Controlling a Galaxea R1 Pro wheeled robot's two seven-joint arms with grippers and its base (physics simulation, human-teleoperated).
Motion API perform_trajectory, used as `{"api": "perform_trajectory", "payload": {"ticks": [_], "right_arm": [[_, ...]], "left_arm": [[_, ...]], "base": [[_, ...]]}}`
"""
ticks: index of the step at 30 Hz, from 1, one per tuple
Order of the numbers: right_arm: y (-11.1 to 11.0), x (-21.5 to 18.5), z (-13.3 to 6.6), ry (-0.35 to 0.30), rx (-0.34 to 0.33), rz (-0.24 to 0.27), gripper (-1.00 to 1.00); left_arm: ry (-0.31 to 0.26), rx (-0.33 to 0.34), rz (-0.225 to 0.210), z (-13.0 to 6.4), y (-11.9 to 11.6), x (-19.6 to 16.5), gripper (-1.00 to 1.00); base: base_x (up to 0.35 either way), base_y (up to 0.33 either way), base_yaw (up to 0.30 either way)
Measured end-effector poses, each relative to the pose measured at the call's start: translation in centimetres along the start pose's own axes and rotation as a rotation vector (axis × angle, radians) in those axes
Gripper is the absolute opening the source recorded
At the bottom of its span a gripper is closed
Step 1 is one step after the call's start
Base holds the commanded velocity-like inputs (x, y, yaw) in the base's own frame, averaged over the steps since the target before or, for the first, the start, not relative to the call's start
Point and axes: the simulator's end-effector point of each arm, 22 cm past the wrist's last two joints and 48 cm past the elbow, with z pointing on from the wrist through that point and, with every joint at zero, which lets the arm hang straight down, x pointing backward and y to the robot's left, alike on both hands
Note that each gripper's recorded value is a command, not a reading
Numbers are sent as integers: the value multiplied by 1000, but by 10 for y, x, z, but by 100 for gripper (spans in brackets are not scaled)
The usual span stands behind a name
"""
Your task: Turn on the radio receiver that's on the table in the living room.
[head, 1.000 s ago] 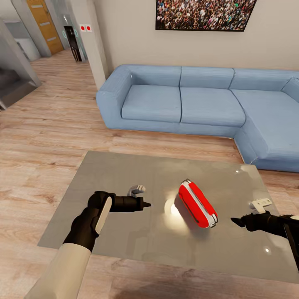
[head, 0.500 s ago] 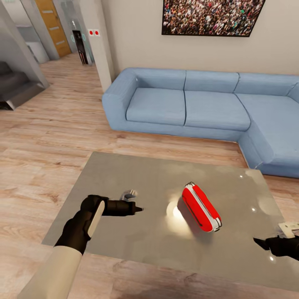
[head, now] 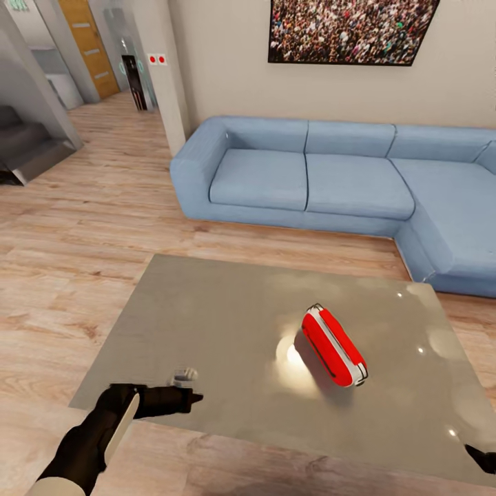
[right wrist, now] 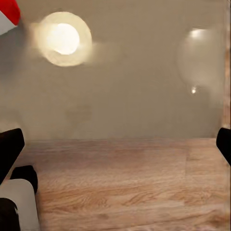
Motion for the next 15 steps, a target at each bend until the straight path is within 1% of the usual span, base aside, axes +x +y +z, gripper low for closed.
{"api": "perform_trajectory", "payload": {"ticks": [2, 4, 7, 8, 11, 12, 15], "right_arm": [[-9, 21, -4, 11, 35, 5, 100], [-16, 43, -7, 20, 65, 3, 100], [-22, 75, -13, 35, 97, -1, 100], [-24, 92, -16, 46, 105, 0, 100], [-23, 126, -18, 71, 109, 9, 100], [-22, 142, -19, 85, 106, 15, 100], [-15, 170, -18, 108, 85, 34, 100]], "left_arm": [[-4, -8, 7, 0, 6, 12, -100], [1, -16, 2, 1, 14, 27, -100], [24, -27, -21, 6, 26, 52, -100], [36, -34, -34, 9, 33, 65, -100], [46, -43, -51, 14, 46, 90, -100], [49, -48, -56, 17, 51, 102, -100], [58, -58, -71, 21, 61, 127, -100]], "base": [[0, 0, 0], [0, 0, 0], [0, 0, 0], [0, 0, 0], [0, 0, 0], [0, 0, 0], [0, 0, 0]]}}
